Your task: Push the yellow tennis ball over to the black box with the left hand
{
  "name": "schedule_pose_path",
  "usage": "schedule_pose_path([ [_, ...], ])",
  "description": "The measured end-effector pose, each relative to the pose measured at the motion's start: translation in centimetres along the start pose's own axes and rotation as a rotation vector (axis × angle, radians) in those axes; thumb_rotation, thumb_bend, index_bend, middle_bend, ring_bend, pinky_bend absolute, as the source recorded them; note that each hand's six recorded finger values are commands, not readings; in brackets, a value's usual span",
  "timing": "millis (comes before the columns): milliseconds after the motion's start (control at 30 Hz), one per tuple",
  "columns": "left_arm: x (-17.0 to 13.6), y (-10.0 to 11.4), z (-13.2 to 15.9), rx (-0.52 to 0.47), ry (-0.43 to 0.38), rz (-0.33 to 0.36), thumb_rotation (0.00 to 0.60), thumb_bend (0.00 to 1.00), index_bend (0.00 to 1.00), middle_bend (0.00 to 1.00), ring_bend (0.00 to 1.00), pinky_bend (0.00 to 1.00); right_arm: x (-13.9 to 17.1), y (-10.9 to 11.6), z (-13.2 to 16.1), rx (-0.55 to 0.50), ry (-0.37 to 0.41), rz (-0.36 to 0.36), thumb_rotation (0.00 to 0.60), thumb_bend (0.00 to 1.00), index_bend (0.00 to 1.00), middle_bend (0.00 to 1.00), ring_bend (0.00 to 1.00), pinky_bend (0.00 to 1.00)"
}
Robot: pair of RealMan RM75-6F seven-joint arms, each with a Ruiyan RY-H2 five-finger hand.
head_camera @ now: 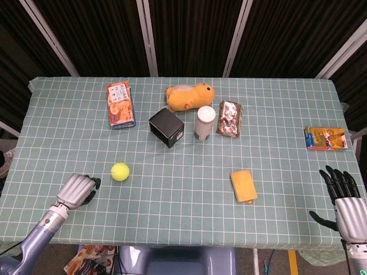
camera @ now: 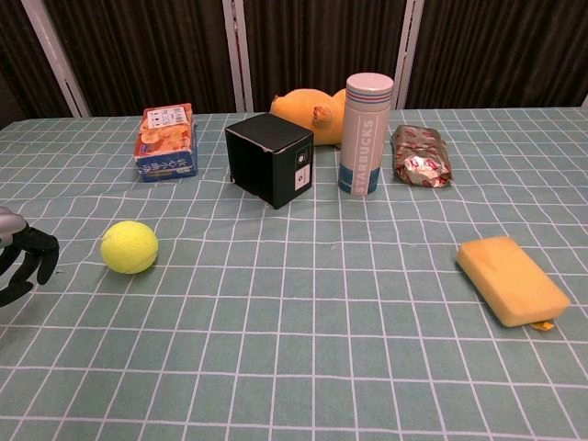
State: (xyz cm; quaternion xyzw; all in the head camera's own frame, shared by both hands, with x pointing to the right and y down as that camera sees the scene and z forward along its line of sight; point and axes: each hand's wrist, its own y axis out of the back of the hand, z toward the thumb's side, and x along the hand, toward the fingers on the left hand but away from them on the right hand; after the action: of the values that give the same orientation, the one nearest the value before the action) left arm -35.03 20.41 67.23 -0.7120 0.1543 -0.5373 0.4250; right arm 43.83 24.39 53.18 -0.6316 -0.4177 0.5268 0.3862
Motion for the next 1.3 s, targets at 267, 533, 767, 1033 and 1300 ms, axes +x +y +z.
schedule_pose_path([
  [267, 1.6, -0.3, 1.5, 0.057, -0.047, -0.012, 0.600, 0.45, 0.50, 0.59, 0.58, 0.72, 0.1, 0.4, -0.1, -0.007, -0.005, -0.008, 0.600, 0.12, 0.00, 0.00, 0.00, 0.00],
  [533, 2.5, -0.4, 1.7, 0.069, -0.050, -0.024, 0.600, 0.45, 0.45, 0.55, 0.57, 0.71, 0.0, 0.5, -0.3, -0.015, -0.008, -0.010, 0.600, 0.11, 0.00, 0.00, 0.00, 0.00],
  [767, 3.6, -0.2, 1.2, 0.114, -0.044, -0.032, 0.600, 0.46, 0.45, 0.55, 0.57, 0.69, 0.0, 0.6, -0.4, -0.016, -0.011, -0.012, 0.600, 0.11, 0.00, 0.00, 0.00, 0.00],
  [1033, 5.0, -0.1, 1.0, 0.134, -0.044, -0.049, 0.600, 0.46, 0.45, 0.55, 0.56, 0.69, 0.0, 0.6, -0.4, -0.016, -0.014, -0.014, 0.600, 0.11, 0.00, 0.00, 0.00, 0.00],
  [1300, 5.7, -0.4, 1.6, 0.122, -0.055, -0.054, 0.600, 0.44, 0.44, 0.54, 0.56, 0.69, 0.0, 0.7, -0.5, -0.018, -0.017, -0.016, 0.600, 0.12, 0.00, 0.00, 0.00, 0.00],
])
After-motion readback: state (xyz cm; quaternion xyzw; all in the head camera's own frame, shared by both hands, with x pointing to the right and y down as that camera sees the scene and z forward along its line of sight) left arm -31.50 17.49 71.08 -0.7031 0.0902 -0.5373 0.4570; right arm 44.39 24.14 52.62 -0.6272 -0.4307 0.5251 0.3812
